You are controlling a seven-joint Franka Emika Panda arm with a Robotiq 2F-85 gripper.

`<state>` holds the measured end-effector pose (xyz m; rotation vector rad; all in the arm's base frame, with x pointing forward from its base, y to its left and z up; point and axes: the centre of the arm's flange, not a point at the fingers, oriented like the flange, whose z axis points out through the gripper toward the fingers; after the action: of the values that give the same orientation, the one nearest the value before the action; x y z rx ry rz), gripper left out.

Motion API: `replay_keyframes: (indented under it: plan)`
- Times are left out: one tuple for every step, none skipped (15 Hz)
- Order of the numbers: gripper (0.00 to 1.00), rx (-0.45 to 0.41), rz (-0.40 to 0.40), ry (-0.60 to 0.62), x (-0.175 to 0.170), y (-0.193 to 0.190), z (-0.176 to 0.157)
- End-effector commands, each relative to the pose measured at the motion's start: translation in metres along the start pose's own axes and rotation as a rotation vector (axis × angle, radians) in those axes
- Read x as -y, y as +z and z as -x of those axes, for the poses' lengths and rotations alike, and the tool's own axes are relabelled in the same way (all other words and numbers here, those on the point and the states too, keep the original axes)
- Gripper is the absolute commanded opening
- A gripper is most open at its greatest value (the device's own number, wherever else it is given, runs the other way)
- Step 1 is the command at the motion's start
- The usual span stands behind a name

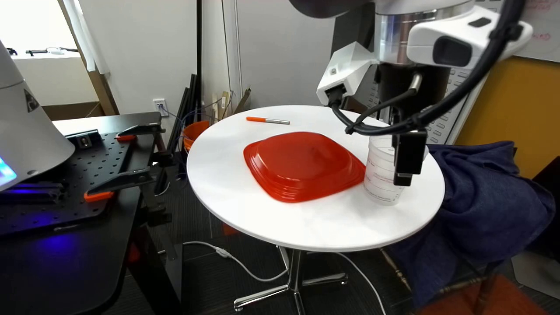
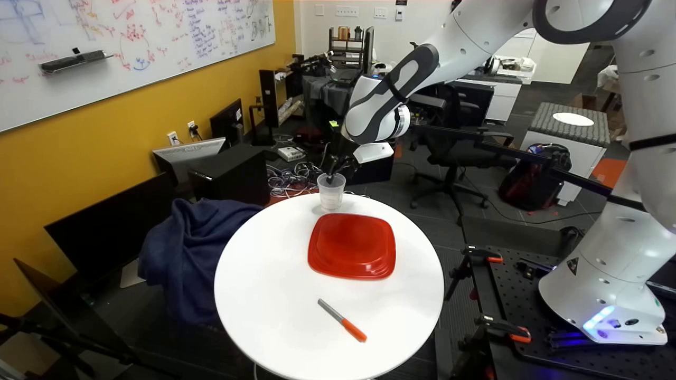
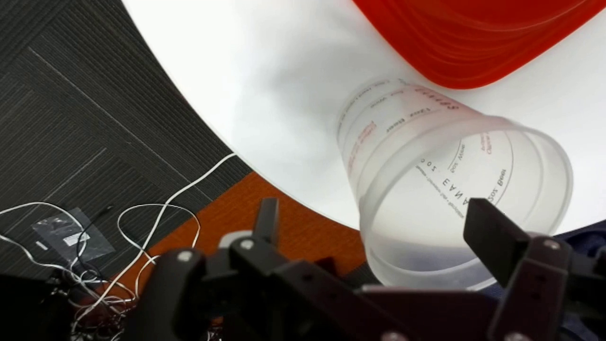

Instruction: Move the cup to the right of the plate

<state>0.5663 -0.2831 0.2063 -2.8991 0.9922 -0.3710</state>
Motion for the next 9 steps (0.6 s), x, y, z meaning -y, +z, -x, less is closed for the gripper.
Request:
replay_keyframes:
  plan:
    - [1.00, 0.029, 0.028, 0.026, 0.005, -0.025, 0.014]
    - [1.00, 0.026, 0.041, 0.036, 0.004, -0.029, 0.017]
    - [1.00, 0.015, 0.055, 0.050, 0.002, -0.035, 0.022]
    - [1.00, 0.004, 0.067, 0.061, 0.002, -0.040, 0.026]
    - [1.00, -0.009, 0.078, 0.067, 0.002, -0.045, 0.031]
    - [1.00, -0.029, 0.087, 0.067, 0.005, -0.051, 0.037]
    - [1.00, -0.046, 0.096, 0.067, 0.007, -0.056, 0.040]
    - [1.00, -0.065, 0.104, 0.059, 0.011, -0.063, 0.045]
    - [1.00, -0.091, 0.107, 0.046, 0.017, -0.070, 0.051]
